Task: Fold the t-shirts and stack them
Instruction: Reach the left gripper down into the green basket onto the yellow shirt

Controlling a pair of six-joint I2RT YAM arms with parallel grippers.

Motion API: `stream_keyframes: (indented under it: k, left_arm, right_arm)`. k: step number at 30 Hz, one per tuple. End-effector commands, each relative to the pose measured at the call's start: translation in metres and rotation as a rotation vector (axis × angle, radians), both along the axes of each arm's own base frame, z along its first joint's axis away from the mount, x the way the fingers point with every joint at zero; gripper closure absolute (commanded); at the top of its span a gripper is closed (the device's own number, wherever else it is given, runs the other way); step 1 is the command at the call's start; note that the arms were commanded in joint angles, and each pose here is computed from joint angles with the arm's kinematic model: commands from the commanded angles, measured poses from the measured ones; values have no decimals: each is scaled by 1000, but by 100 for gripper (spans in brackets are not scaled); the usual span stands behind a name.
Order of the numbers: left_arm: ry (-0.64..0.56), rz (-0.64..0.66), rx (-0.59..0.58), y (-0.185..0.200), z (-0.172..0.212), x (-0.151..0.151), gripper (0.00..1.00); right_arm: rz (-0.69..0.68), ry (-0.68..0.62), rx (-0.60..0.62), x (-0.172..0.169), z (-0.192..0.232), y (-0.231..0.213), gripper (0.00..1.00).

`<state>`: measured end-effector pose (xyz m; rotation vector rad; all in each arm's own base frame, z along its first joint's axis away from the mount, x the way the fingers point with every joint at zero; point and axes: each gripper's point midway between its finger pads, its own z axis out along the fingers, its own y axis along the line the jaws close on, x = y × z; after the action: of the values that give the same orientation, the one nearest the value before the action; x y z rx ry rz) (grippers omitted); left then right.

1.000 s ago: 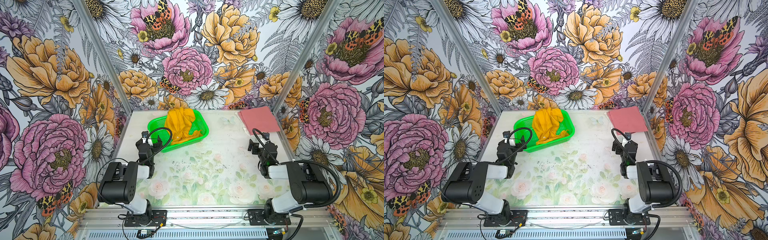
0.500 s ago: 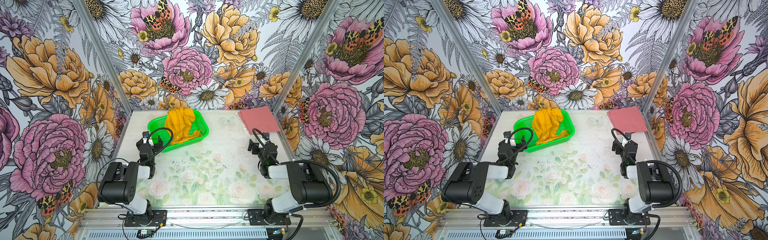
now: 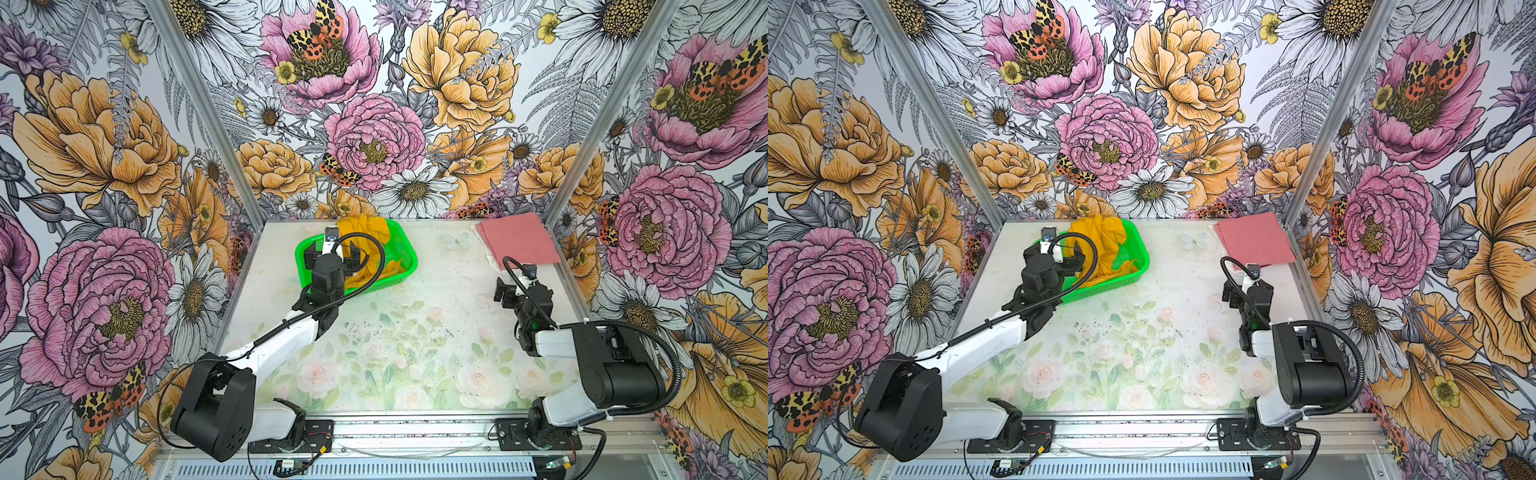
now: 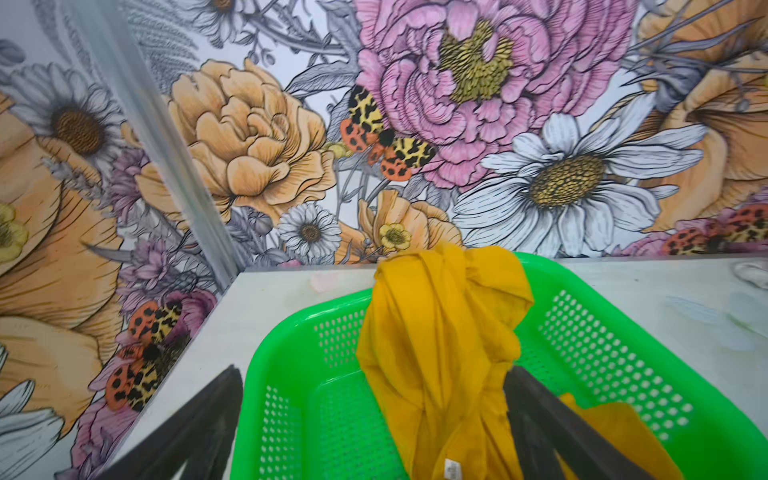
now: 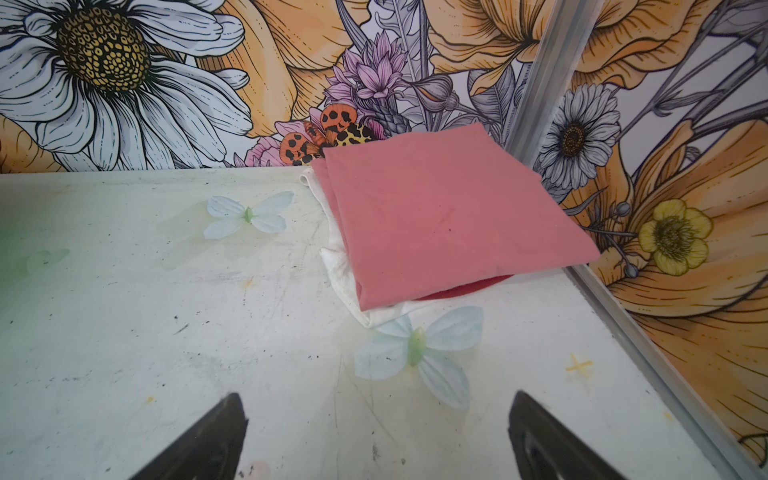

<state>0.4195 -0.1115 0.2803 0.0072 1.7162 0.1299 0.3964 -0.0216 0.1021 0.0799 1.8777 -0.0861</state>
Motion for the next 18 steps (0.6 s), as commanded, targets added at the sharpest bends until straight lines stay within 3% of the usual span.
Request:
stream_keyframes:
  k: [1, 9, 13, 18]
  left_arm:
    - [318, -88, 21, -38, -52, -6, 1]
    - [514, -129, -69, -100, -89, 36, 1]
    - [589, -40, -31, -95, -118, 68, 1]
    - [658, 21, -76, -81, -151, 106, 1]
  right_arm:
    - [-7, -29, -10, 7, 10, 0, 0]
    - [-7, -29, -12, 7, 10, 0, 4]
    - [-6, -29, -12, 8, 10, 0, 2]
    - [-6, -29, -12, 8, 10, 0, 2]
